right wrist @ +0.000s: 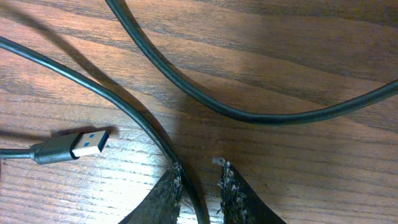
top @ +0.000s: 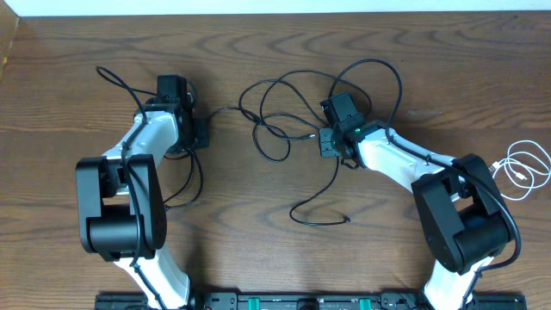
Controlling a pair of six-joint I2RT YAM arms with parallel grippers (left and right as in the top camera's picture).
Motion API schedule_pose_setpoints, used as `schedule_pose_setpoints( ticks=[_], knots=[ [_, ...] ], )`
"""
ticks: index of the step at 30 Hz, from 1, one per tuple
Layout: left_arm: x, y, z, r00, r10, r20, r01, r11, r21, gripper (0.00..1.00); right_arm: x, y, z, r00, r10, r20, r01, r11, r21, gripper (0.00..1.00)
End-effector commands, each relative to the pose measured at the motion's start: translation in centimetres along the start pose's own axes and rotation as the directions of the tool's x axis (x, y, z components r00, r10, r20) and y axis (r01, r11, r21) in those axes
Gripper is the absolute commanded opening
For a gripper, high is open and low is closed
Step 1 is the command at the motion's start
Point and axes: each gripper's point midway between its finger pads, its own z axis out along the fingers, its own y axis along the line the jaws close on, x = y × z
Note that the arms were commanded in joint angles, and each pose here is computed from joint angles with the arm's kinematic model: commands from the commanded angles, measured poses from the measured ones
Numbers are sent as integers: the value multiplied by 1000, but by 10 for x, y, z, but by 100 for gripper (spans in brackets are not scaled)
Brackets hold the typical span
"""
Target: Untangle cables
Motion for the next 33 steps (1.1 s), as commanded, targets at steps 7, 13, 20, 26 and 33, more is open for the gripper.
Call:
schedule_pose_setpoints(
  ticks=[7,13,20,26,33],
  knots=[
    [89,15,46,936,-104,-337,79,993,-87,39,34,-1,17,995,-8,-98,9,1000,9,21],
    [112,33,45,902,-107,-418,31,982,-184,36,35,-1,17,995,-8,-100,9,1000,10,21],
    [125,34,40,879,-108,-463,22,982,-189,34,35,-1,17,995,-8,-100,9,1000,10,21],
    [143,11,40,848,-59,-527,39,998,-49,26,35,-1,17,995,-9,-100,10,1000,10,21],
    [171,16,39,814,-57,-579,20,997,-70,22,35,-1,17,995,-9,-100,10,1000,10,21]
  ],
)
